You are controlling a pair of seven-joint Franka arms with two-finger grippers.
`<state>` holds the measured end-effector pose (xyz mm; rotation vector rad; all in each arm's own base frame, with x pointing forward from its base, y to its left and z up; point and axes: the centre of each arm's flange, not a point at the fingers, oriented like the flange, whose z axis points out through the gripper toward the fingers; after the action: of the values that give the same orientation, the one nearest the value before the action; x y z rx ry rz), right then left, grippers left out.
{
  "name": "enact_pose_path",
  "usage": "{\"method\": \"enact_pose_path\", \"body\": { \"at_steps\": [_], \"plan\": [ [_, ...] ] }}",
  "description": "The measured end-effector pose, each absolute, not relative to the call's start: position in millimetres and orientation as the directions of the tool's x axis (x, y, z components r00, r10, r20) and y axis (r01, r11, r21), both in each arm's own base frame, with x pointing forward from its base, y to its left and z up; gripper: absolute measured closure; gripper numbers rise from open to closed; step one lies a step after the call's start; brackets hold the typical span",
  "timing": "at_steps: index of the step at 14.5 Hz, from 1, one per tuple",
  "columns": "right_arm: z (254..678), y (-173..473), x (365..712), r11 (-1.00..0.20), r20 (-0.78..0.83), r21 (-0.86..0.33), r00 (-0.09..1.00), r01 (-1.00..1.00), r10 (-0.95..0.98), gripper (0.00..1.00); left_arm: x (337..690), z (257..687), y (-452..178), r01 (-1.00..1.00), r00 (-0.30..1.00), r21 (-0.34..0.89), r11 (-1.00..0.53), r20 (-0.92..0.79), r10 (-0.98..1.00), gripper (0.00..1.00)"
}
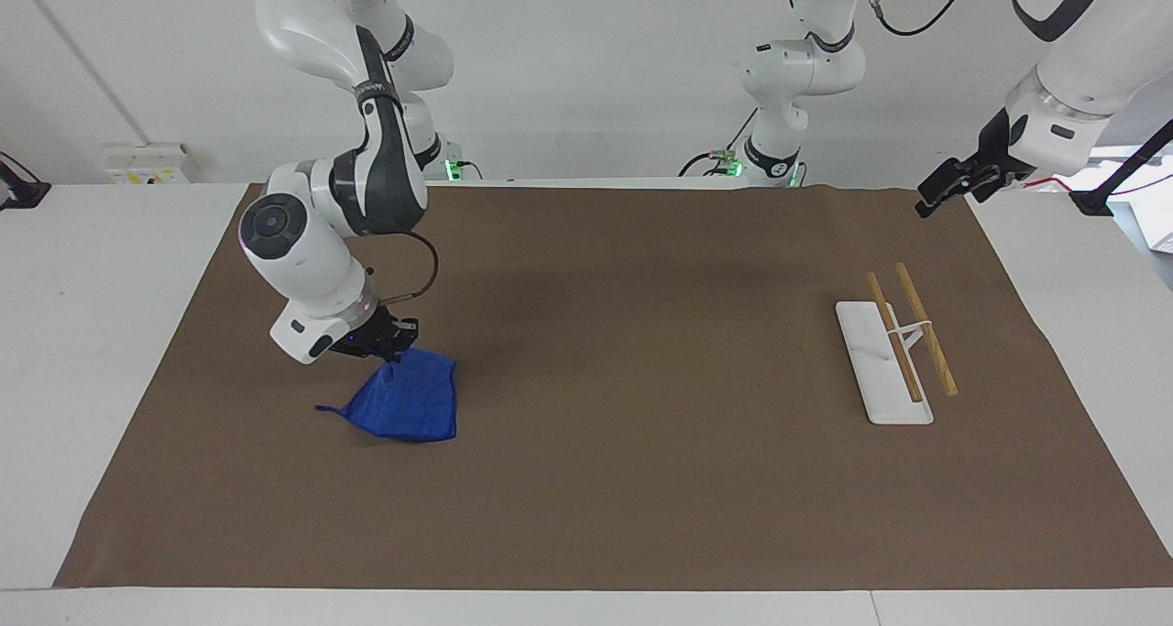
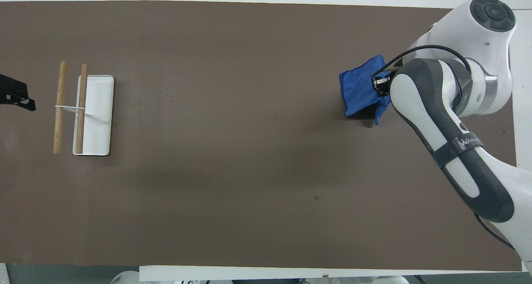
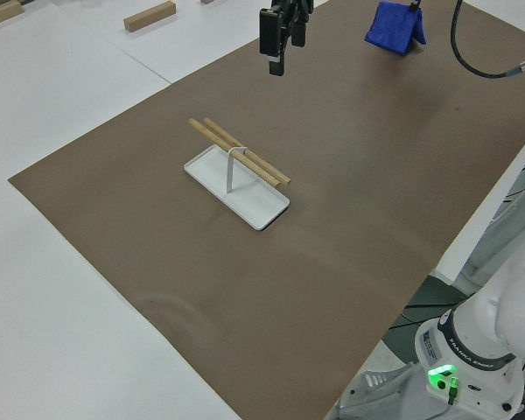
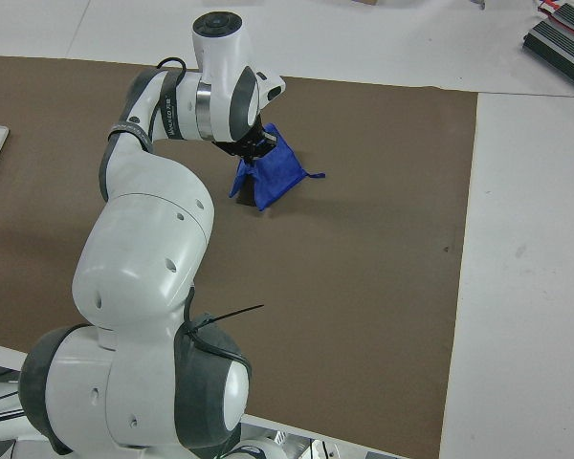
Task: Right arm passes towel to left arm to hang
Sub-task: 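Lift the towel with the right gripper while the left gripper reaches toward it, then grasp the towel with the left gripper next to the right gripper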
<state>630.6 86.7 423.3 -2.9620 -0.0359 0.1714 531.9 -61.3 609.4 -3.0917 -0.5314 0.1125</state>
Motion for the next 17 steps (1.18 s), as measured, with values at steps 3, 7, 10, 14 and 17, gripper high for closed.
{"method": "enact_pose_path", "body": {
  "at_steps": [3, 7, 10, 14, 17],
  "plan": [
    [462.0, 123.0, 631.3, -0.912, -0.189, -0.366, 0.974, -0.186, -0.123, 0.95, 515.4, 579.4, -146.0, 0.558, 0.829, 0.044, -0.829, 0.017, 0.559, 0.0],
    [479.2, 170.6, 627.2, -0.703, -0.407, -0.526, 0.868, -0.478, -0.286, 0.95, 502.2, 576.8, -210.0, 0.745, 0.653, 0.153, -0.649, 0.029, 0.757, 0.0],
    [490.7, 222.1, 620.3, -0.567, -0.537, -0.539, 0.772, -0.623, -0.34, 0.95, 498.2, 575.0, -238.4, 0.796, 0.583, 0.201, -0.571, -0.004, 0.812, 0.0],
    [502.1, 282.7, 608.1, -0.463, -0.603, -0.533, 0.702, -0.708, -0.379, 0.95, 493.0, 559.7, -272.1, 0.846, 0.512, 0.198, -0.496, -0.035, 0.858, 0.0],
    [506.6, 308.8, 600.0, -0.41, -0.649, -0.513, 0.654, -0.754, -0.389, 0.95, 490.0, 550.3, -290.4, 0.859, 0.49, 0.197, -0.473, -0.046, 0.871, 0.0]
  ]
}}
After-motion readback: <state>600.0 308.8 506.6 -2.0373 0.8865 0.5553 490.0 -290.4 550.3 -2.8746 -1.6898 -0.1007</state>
